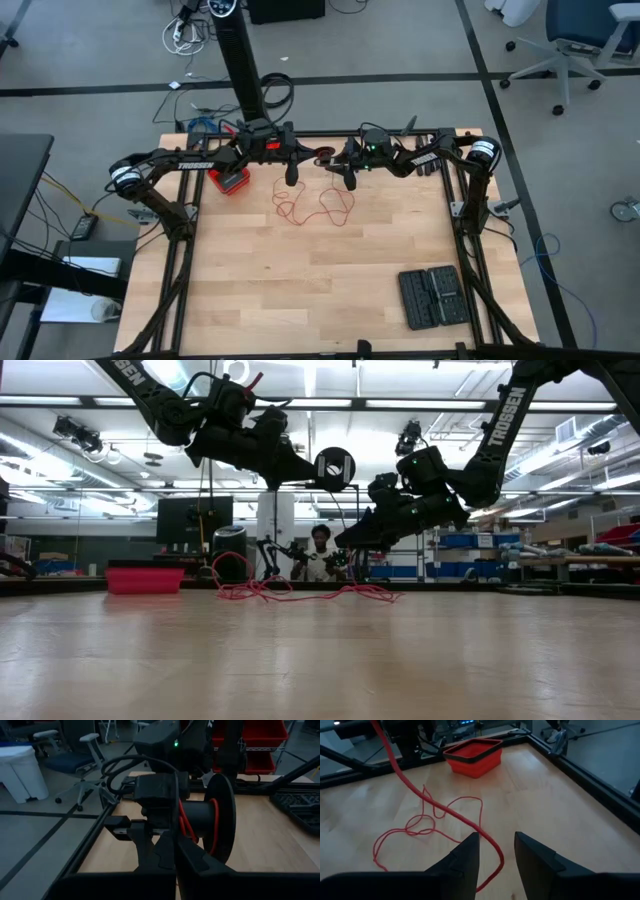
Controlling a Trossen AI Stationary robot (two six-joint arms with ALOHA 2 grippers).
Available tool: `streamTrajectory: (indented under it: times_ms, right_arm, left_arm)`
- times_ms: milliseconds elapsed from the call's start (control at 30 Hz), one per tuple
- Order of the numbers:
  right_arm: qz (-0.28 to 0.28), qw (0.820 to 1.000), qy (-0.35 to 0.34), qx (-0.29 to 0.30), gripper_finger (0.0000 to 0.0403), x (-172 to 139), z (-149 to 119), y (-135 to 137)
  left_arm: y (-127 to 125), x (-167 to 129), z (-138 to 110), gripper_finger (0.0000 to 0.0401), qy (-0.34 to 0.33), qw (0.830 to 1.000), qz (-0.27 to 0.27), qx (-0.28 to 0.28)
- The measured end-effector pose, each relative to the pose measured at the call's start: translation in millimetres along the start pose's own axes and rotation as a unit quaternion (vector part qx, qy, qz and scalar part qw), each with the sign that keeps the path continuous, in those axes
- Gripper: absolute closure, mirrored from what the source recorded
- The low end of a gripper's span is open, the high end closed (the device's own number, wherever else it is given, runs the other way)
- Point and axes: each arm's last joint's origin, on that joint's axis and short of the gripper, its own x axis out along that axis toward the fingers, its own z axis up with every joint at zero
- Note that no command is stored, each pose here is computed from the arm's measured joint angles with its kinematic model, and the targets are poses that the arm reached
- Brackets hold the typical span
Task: Coil cords
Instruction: Coil the wire to the spool
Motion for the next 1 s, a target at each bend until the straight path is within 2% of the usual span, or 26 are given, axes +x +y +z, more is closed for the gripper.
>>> streamTrajectory:
  times_ms: [267, 533, 633, 1000]
  right_arm:
    - [-0.007, 1.0, -0.008, -0.011, 0.0295, 0.0, 1.8, -0.4]
    - [-0.007, 1.0, 0.003, -0.012, 0.0373, -0.8, 0.6, -0.5]
    - [0.014, 1.0, 0.0, -0.014, 0.0397, -4.0, 4.3, -1.1]
    - [0.029, 1.0, 0.004, 0.001, 0.037, -7.3, 5.8, -3.0]
  left_arm:
    - [-0.1, 0.1, 1.2, 0.0401, -0.006, 1.0, 0.0, 0.0]
    - [-0.3, 0.1, -1.4, 0.0401, 0.007, 1.0, -0.001, -0.006]
    - [-0.1, 0.0, -4.6, 0.0401, 0.023, 1.0, 0.009, -0.01]
    - [0.7, -0.3, -6.8, 0.0401, 0.035, 0.999, 0.019, -0.012]
